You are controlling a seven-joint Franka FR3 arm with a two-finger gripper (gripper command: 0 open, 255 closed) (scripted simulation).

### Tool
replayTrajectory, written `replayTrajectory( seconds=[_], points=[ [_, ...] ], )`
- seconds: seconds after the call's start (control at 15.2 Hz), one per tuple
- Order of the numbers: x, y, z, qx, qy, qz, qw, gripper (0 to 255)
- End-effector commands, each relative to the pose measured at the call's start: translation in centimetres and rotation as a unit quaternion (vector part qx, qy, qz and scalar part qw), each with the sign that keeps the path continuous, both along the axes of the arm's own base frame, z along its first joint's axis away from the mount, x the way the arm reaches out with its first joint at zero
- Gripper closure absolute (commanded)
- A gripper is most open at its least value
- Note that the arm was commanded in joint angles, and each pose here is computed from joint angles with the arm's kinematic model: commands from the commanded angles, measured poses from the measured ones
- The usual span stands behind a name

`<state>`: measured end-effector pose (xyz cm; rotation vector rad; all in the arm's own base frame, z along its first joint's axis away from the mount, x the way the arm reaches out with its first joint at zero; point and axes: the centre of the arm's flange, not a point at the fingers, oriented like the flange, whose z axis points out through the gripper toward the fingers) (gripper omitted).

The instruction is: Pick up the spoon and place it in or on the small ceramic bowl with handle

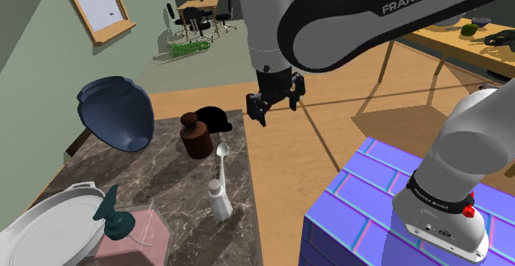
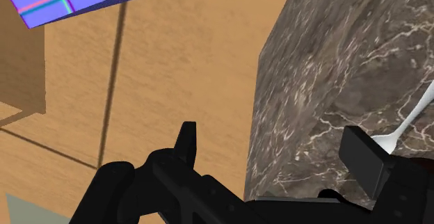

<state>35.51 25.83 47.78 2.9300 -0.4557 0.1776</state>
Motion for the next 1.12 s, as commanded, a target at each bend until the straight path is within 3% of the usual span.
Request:
replayTrajectory(
  seconds=[0.0, 0.46, 0.92, 1.06],
  points=[
    [1.3, 2.2, -1.1, 0.001, 0.000, -0.023, 0.9997, 0],
    [5.3, 9.5, -5.8, 0.001, 0.000, -0.098, 0.9952, 0],
    [10.2, 16.1, -10.6, 0.000, 0.001, -0.171, 0.9852, 0],
    [10.3, 16.1, -11.1, 0.000, 0.001, -0.172, 0.9851, 0]
  ],
)
